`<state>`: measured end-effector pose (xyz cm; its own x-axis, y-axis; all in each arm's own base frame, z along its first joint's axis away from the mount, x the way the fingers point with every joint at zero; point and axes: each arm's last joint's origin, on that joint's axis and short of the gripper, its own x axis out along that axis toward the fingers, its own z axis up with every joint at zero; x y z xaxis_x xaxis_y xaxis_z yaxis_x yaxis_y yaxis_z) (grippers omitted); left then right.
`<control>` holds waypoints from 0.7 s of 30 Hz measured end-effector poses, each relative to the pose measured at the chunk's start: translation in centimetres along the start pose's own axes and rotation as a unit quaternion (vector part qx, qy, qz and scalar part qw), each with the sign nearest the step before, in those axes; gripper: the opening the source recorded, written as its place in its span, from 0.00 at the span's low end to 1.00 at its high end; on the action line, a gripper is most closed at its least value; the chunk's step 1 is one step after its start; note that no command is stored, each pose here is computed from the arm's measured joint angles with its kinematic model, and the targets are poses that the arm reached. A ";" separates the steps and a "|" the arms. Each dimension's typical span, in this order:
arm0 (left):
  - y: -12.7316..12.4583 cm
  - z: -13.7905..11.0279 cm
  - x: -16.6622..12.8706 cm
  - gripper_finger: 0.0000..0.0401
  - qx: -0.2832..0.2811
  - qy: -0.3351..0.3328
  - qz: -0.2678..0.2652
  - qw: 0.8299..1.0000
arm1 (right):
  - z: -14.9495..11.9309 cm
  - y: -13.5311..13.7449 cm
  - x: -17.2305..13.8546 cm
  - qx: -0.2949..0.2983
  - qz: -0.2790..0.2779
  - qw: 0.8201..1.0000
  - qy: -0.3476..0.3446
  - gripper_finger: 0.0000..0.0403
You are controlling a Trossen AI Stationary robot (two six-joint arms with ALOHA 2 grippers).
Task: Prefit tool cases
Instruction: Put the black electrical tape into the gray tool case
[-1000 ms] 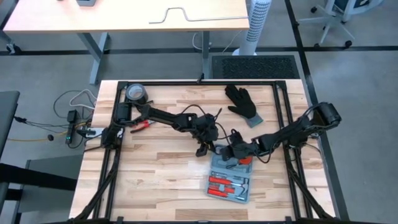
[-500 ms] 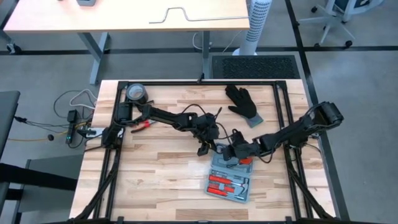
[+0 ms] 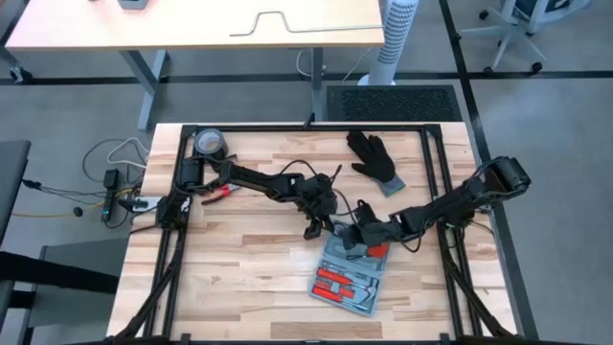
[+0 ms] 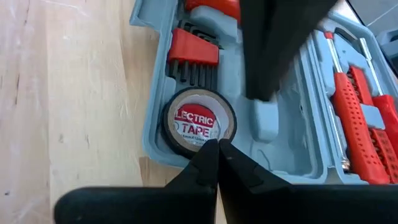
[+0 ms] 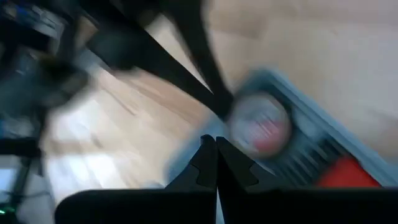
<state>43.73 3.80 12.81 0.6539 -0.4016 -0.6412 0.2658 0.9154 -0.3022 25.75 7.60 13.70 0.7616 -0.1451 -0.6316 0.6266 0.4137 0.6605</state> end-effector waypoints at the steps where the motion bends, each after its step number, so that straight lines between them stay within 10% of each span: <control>1: 0.0 0.0 0.0 0.00 0.002 0.000 0.000 1.000 | 0.2 0.3 0.0 0.002 0.008 1.000 -0.007 0.01; 21: 0.8 0.0 -0.6 0.00 -0.010 -0.002 -0.006 1.000 | -0.3 0.2 -0.2 0.003 -0.006 1.000 -0.018 0.01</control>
<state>43.59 4.80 12.92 0.6530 -0.4128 -0.6350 0.2594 0.9096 -0.3245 25.69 8.04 13.86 0.7591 -0.1831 -0.6247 0.6372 0.4055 0.6554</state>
